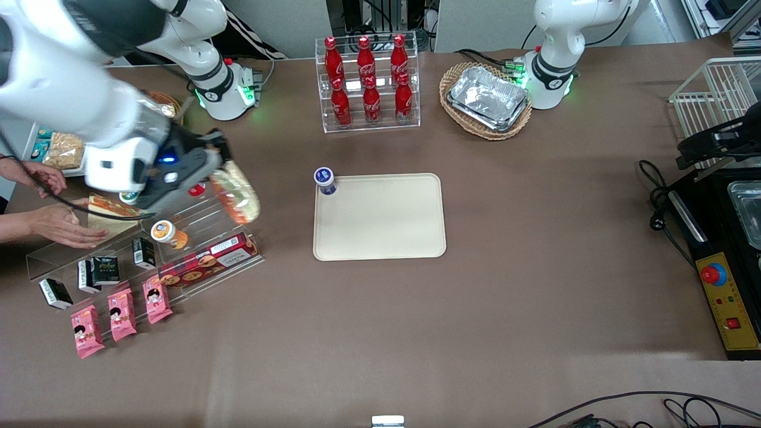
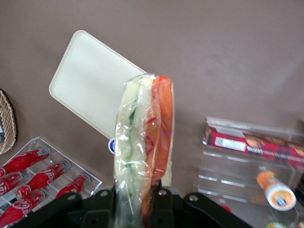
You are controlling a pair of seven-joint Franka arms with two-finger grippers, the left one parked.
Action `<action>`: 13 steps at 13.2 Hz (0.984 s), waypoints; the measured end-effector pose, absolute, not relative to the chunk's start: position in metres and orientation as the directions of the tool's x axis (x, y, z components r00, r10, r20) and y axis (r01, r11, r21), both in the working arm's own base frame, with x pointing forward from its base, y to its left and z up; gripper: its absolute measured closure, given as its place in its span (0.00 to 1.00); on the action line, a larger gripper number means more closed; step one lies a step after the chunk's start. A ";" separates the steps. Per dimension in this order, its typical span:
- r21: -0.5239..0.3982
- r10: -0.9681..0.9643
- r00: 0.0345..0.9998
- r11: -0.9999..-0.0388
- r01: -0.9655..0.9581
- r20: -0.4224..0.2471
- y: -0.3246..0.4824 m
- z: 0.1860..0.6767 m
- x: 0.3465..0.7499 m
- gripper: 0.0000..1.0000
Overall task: Place sandwich on tray
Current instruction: 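Carry the sandwich over the cream tray with the right gripper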
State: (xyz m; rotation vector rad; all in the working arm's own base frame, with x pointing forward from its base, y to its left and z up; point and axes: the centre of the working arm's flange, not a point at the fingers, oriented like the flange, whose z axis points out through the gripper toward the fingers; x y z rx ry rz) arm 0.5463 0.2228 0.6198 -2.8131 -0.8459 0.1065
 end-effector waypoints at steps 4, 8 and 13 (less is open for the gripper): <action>-0.153 0.659 0.752 -0.743 0.652 0.006 0.310 0.582 0.538 0.78; -0.094 0.745 0.667 -0.665 0.741 -0.003 0.381 0.528 0.528 0.78; -0.042 0.849 0.528 -0.527 0.849 0.016 0.447 0.456 0.521 0.78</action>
